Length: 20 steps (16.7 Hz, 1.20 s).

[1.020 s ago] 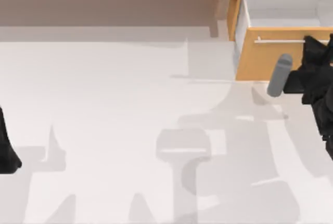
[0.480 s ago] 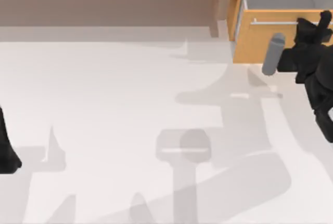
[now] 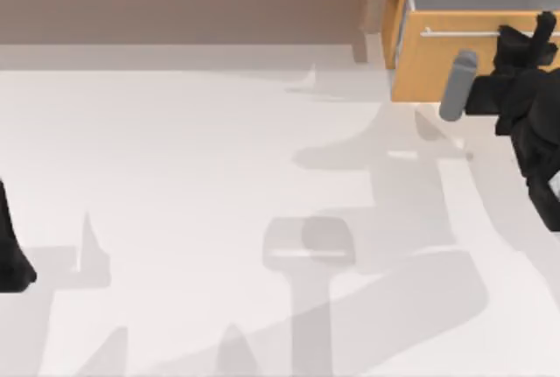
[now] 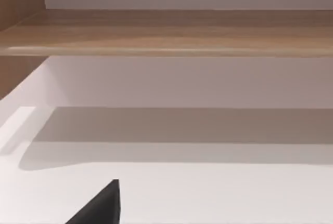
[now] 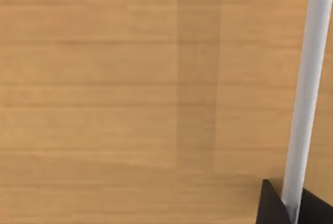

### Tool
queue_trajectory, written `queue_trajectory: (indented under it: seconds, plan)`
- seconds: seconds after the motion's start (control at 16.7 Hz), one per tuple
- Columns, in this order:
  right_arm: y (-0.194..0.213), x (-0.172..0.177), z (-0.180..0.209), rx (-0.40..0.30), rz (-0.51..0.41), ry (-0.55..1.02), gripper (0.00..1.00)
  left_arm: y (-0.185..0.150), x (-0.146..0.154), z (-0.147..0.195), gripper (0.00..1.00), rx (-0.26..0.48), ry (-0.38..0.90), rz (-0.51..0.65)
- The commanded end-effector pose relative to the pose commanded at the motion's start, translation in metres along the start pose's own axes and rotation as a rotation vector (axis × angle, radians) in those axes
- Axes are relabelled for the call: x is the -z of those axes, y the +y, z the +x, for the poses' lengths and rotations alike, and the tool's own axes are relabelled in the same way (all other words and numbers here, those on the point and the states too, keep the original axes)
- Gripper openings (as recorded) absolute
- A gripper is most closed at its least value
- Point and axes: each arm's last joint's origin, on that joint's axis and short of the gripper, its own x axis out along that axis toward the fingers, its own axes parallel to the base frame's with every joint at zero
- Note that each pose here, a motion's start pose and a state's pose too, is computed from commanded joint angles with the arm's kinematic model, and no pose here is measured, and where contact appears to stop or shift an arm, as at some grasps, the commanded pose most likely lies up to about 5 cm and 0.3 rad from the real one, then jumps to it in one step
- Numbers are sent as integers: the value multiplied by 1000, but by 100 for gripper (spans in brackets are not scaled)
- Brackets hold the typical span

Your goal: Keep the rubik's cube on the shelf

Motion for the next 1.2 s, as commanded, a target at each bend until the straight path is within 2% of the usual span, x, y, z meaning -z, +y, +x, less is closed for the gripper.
queue_trajectory:
  seconds: [0.54,0.9,1.2]
  plan:
    - [1,0,54,-5,2,-1,0,0,0,0,100,0,0,0]
    - [0,1,60,-4,1,0,0,0,0,0,100,0,0,0]
    - [0,1,60,-4,1,0,38,0,0,0,100,0,0,0]
